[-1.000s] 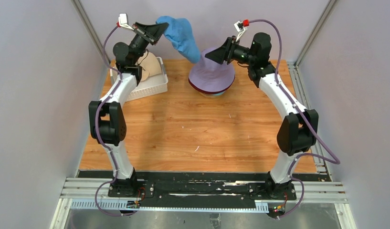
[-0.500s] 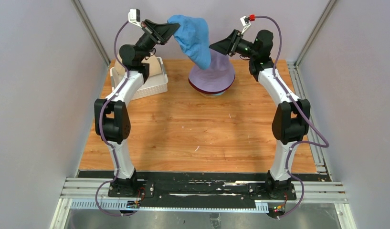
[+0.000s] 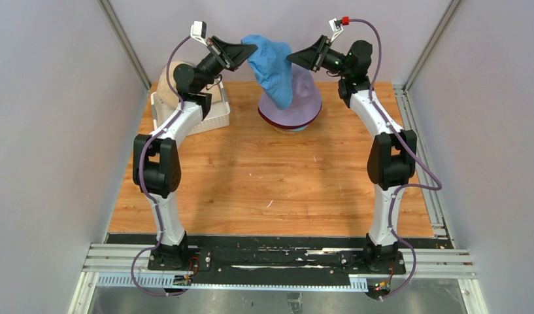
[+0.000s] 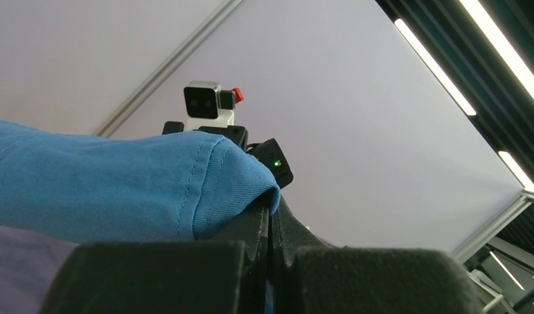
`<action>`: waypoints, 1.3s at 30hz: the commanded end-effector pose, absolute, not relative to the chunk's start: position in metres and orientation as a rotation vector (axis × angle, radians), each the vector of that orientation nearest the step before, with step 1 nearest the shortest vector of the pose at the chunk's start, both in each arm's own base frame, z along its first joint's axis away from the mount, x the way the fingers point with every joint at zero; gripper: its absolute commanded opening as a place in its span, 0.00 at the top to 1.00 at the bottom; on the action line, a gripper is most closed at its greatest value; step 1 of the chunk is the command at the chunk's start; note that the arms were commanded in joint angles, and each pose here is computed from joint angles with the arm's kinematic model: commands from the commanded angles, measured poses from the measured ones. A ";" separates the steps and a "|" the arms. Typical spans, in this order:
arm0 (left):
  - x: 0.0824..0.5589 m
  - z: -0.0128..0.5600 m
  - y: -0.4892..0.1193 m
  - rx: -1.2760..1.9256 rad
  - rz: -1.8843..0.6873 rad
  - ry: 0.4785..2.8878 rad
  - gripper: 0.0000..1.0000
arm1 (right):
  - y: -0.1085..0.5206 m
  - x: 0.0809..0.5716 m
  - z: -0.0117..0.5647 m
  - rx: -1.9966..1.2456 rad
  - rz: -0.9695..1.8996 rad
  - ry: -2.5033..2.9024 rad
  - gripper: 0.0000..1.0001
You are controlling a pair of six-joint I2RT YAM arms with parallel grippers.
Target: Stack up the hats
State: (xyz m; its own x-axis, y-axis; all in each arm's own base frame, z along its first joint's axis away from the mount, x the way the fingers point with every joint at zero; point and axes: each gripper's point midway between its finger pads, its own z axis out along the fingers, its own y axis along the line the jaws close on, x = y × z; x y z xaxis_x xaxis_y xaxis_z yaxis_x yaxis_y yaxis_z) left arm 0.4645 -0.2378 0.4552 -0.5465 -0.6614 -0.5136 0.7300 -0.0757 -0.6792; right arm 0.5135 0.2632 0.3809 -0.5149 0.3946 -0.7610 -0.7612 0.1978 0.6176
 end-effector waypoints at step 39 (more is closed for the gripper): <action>0.541 0.407 -0.232 0.034 -1.341 1.565 0.98 | 0.248 0.551 0.375 -0.325 1.484 1.512 0.99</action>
